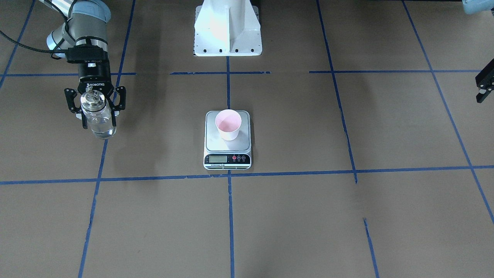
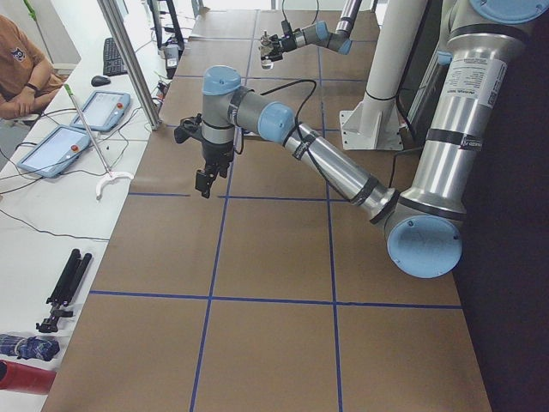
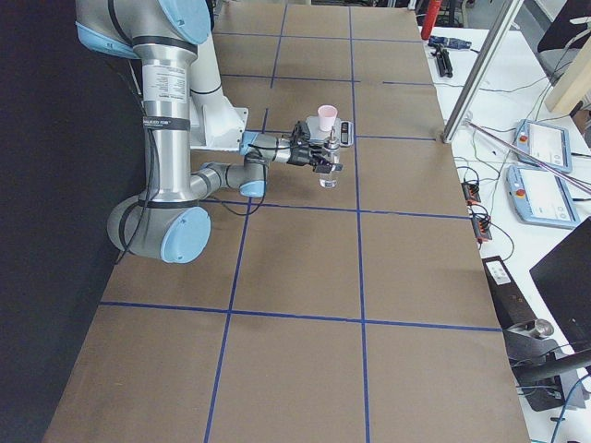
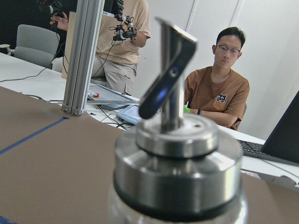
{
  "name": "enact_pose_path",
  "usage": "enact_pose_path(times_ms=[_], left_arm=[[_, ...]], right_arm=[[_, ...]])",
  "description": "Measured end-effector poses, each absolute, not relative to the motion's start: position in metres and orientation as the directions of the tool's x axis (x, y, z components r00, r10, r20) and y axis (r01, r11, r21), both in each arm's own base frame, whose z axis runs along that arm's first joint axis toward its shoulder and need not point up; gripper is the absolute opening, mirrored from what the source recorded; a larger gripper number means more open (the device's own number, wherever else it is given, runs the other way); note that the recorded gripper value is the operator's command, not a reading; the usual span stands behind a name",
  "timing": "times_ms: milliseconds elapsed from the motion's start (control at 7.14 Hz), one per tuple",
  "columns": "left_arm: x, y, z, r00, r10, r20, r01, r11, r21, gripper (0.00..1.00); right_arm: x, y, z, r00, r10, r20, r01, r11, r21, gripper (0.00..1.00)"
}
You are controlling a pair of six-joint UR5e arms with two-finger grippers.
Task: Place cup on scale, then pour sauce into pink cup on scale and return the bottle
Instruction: 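Lift the dispenser bottle with the right gripper off the table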
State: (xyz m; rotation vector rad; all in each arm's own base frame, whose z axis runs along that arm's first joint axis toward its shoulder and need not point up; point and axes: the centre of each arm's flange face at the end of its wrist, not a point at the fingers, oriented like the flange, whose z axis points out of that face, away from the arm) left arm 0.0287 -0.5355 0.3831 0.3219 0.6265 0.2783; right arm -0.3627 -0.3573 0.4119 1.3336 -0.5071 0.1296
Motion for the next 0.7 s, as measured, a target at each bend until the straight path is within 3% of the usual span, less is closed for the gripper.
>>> enact_pose_path(times_ms=[280, 700], left_arm=[[0.029, -0.536, 0.383, 0.775, 0.348, -0.527, -0.156, 0.914, 0.374, 1.0], [0.029, -0.536, 0.388, 0.776, 0.344, -0.528, -0.157, 0.917, 0.367, 1.0]], right_arm=[[-0.355, -0.364, 0.392, 0.93, -0.222, 0.292, -0.251, 0.194, 0.948, 0.0], [-0.359, -0.375, 0.34, 0.964, -0.198, 0.175, -0.134, 0.206, 0.969, 0.0]])
